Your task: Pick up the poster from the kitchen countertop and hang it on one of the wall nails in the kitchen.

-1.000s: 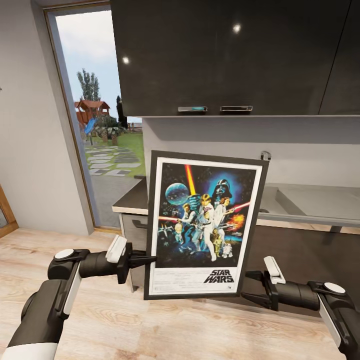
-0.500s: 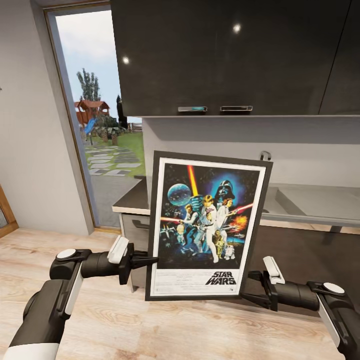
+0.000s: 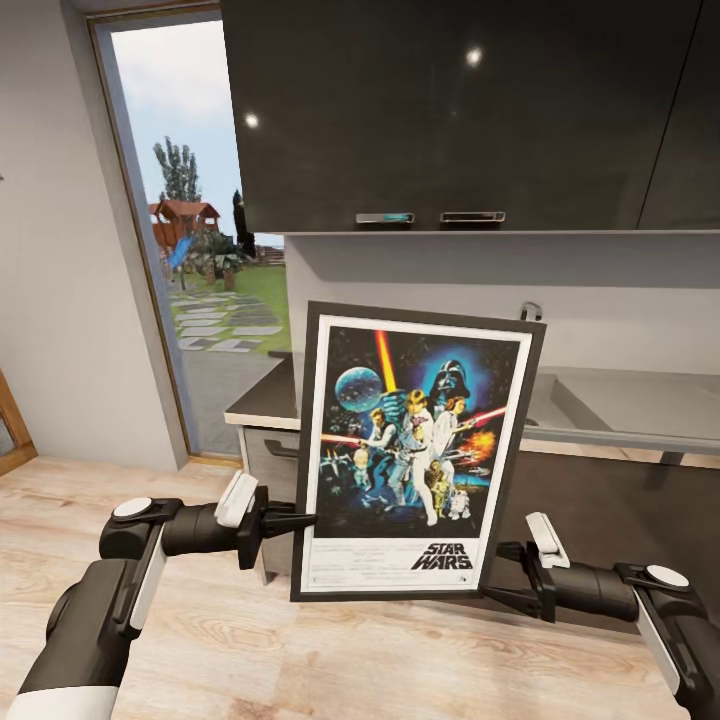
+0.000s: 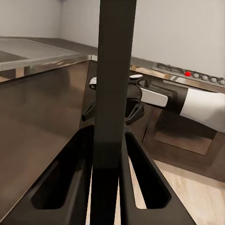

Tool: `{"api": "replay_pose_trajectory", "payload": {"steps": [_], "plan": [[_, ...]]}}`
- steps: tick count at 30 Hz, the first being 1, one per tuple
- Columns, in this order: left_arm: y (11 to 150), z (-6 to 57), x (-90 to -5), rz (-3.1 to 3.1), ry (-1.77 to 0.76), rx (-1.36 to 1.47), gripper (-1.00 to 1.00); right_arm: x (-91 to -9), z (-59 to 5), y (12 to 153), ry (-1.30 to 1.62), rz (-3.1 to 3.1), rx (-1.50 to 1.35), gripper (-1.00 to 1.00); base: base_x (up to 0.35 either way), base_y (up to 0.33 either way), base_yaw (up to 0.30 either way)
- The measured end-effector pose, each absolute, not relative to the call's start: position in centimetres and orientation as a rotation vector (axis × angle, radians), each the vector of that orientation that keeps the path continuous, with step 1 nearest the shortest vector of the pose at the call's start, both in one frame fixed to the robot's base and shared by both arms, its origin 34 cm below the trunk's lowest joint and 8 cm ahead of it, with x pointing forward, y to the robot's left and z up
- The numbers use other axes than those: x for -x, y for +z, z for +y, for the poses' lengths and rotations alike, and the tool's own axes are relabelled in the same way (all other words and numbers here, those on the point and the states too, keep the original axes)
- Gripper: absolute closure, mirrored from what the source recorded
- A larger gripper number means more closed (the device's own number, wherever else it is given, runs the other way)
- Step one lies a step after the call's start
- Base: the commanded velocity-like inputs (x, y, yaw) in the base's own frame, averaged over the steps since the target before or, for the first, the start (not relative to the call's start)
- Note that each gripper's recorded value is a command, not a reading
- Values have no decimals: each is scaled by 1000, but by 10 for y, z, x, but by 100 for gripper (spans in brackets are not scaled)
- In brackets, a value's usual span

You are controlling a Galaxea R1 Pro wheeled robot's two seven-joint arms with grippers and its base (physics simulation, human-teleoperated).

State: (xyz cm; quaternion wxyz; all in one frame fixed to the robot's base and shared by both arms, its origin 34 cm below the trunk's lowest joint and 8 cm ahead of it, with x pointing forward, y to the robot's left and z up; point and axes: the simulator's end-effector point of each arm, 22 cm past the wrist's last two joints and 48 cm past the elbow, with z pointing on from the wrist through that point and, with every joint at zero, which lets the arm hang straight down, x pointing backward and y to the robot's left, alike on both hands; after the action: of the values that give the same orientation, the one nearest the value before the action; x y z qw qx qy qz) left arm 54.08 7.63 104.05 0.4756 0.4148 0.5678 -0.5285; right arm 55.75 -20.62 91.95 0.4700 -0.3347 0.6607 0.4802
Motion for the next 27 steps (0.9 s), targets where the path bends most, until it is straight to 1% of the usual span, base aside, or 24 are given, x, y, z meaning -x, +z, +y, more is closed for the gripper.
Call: {"api": "replay_pose_trajectory", "payload": {"steps": [27], "plan": [[1048, 76, -538, 1356, -1317, -1004, 100, -557, -208, 912, 1165, 1611, 830, -100, 0, 0, 0]]}}
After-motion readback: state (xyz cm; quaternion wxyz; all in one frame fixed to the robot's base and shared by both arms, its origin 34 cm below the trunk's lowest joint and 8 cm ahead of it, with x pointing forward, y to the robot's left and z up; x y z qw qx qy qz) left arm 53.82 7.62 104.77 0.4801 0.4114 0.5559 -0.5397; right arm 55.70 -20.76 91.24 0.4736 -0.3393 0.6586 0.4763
